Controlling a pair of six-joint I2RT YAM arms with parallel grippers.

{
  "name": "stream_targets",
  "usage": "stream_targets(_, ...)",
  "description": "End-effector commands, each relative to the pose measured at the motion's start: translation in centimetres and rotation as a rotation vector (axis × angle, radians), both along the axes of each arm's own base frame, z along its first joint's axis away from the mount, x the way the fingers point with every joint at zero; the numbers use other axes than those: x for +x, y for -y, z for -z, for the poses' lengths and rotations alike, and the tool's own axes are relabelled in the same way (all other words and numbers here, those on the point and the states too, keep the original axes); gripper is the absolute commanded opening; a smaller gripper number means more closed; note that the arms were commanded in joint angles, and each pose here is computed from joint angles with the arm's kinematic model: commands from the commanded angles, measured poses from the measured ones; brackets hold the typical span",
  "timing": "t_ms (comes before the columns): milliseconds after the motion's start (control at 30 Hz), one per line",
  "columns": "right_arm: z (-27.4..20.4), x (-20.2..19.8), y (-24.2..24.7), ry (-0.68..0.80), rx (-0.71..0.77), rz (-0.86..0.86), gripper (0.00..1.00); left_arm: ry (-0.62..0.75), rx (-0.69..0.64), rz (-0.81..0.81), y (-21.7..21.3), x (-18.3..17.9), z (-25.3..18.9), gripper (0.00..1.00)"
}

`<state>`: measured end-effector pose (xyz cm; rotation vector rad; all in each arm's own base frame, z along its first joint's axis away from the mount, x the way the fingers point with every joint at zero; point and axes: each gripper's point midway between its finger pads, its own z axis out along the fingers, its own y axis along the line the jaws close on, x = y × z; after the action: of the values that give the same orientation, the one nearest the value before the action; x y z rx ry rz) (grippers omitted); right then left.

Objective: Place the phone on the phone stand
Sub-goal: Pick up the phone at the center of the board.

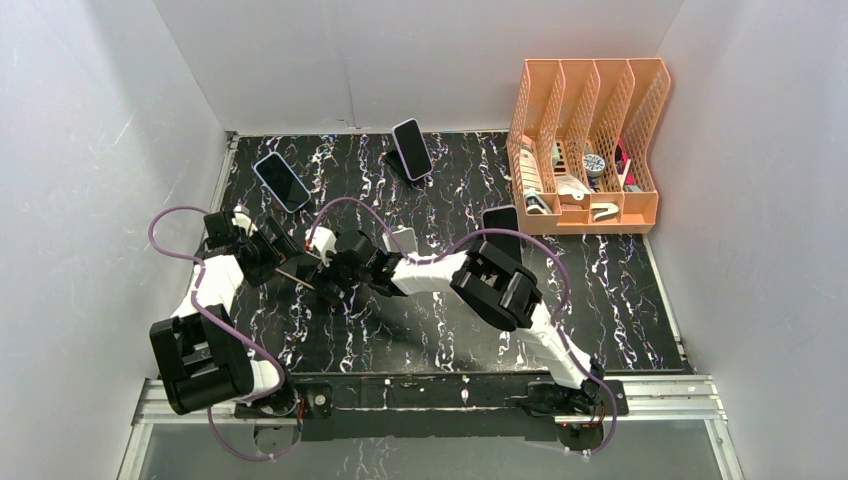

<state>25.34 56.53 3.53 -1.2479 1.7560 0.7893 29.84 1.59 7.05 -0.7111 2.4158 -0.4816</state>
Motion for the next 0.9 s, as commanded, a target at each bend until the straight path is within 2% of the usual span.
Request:
stream_targets(0,0.7,0.7,-0.5,0.018,-0.026,0.001,0.99,0.038,-0.004,0.017,0.2,0.1,-1.0,0.98)
stream_targets(433,2.0,-1.1,-2.2,-0.037,-0.026,-0.058,0.99,0.04,-0.015,0.023,0.4,0.2,-1.0,0.98)
stream_targets(733,4.9,-1.6,-1.6,-0.027,-0.117,-0.036,0.98,0.026,-0.006,-0.013,0.0,0.1,-0.9,0.98)
stream_targets(867,6.9,-1.6,-0.5,-0.045,-0.176,-0.01,0.9,0.022,0.007,-0.052,-0.8,0.1,-1.0,0.98)
